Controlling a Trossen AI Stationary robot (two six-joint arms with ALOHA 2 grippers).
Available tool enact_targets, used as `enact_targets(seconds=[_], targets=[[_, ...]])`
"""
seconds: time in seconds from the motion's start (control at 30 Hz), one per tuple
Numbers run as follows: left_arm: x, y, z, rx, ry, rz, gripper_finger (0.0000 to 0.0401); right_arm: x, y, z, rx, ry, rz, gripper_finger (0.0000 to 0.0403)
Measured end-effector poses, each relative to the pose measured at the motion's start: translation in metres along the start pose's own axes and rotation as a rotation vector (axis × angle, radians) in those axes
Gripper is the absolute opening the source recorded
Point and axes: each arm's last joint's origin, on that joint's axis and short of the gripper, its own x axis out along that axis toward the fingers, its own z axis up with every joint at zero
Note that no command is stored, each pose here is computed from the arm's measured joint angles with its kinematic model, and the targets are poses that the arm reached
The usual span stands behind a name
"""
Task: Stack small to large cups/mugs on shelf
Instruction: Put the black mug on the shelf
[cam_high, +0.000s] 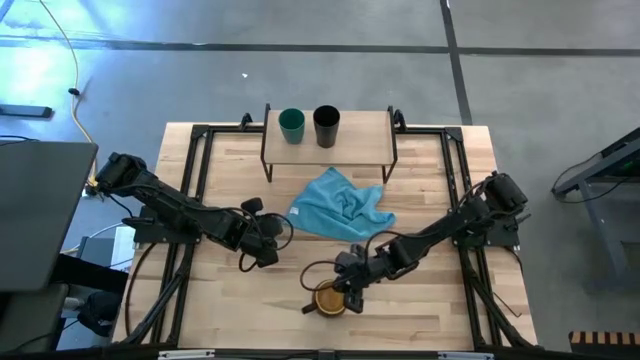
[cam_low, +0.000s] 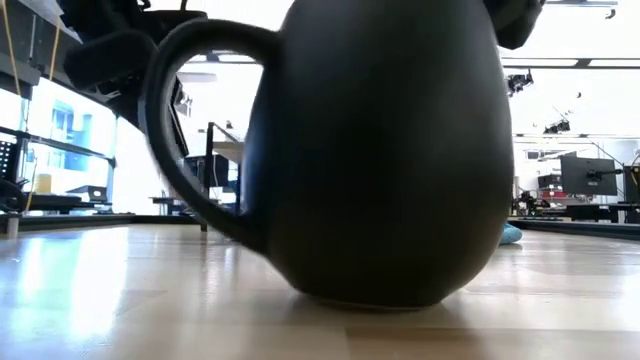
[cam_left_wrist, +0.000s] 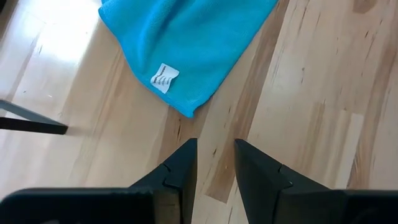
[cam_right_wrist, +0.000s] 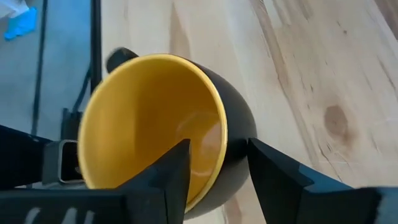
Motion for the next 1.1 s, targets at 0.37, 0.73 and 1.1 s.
enact_targets(seconds=[0.37, 0.73, 1.1], targets=[[0.000, 0.000, 0.000, -0.006, -0.010, 0.011, 0.0094, 0.000, -0.007, -0.002, -0.019, 0.038, -0.050, 0.0019], [0.000, 0.001, 0.001, -0.013, -0.025, 0.027, 0.0094, -0.023, -0.005, 0.021, -0.144, 0.120, -0.191, 0.0004], [0.000, 0.001, 0.000, -0.021, -0.019, 0.038, 0.0094, -0.061, -0.013, 0.049, -0.319, 0.313, -0.287, 0.0001]])
